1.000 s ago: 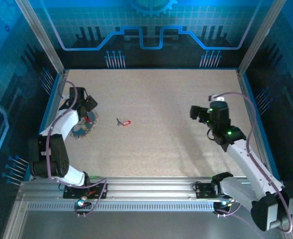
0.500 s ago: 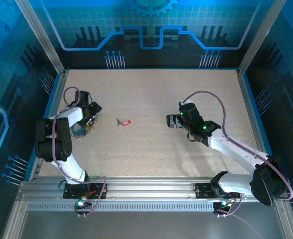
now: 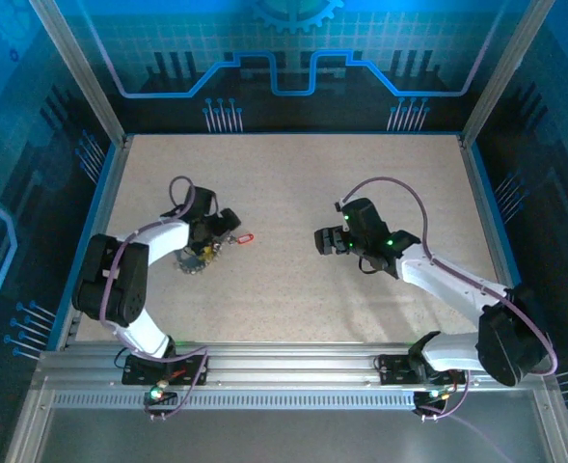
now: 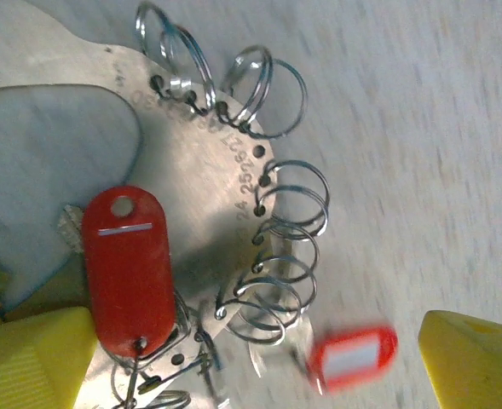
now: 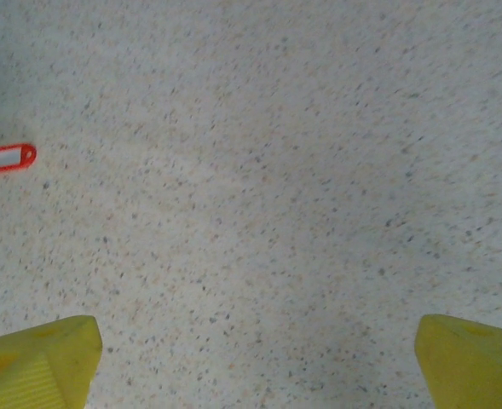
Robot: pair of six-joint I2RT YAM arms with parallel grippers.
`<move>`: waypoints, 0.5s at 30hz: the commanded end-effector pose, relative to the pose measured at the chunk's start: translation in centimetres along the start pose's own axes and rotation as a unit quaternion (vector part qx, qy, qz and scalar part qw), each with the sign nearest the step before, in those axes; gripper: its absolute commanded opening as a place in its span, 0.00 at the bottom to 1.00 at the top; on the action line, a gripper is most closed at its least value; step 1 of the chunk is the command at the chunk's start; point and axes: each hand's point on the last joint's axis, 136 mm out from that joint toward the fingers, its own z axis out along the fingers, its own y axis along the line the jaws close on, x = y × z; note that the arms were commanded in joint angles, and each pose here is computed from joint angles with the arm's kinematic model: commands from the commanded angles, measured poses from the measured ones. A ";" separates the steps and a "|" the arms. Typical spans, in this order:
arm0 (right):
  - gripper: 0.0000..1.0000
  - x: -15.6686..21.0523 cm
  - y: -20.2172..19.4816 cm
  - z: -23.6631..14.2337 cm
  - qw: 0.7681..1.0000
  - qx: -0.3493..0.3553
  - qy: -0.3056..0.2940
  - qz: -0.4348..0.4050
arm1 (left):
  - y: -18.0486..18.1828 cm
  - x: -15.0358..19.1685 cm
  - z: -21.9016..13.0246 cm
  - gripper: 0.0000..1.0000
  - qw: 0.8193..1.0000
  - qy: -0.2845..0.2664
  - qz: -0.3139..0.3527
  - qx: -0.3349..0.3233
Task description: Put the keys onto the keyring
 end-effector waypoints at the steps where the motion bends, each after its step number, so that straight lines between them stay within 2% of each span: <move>1: 0.94 0.1 1.3 0.3 0.999 -0.046 0.020 -0.008 | 0.5 6.3 -1.0 0.99 0.996 0.089 0.021 -0.010; 4: 0.91 0.2 2.1 1.1 0.997 -0.075 0.026 -0.021 | 1.1 9.0 -2.5 0.99 0.995 0.097 0.032 -0.009; 8: 0.85 -0.5 3.8 2.0 0.991 -0.120 0.032 -0.041 | 3.7 11.9 -4.5 0.99 0.993 0.117 0.002 -0.006; 13: 0.67 -0.4 8.5 3.8 0.969 -0.207 0.057 -0.122 | 6.8 11.7 -8.6 0.99 0.996 0.076 0.022 -0.033; 15: 0.61 0.3 10.7 4.4 0.954 -0.237 0.069 -0.171 | 6.6 10.9 -10.2 0.99 0.998 0.065 0.021 -0.016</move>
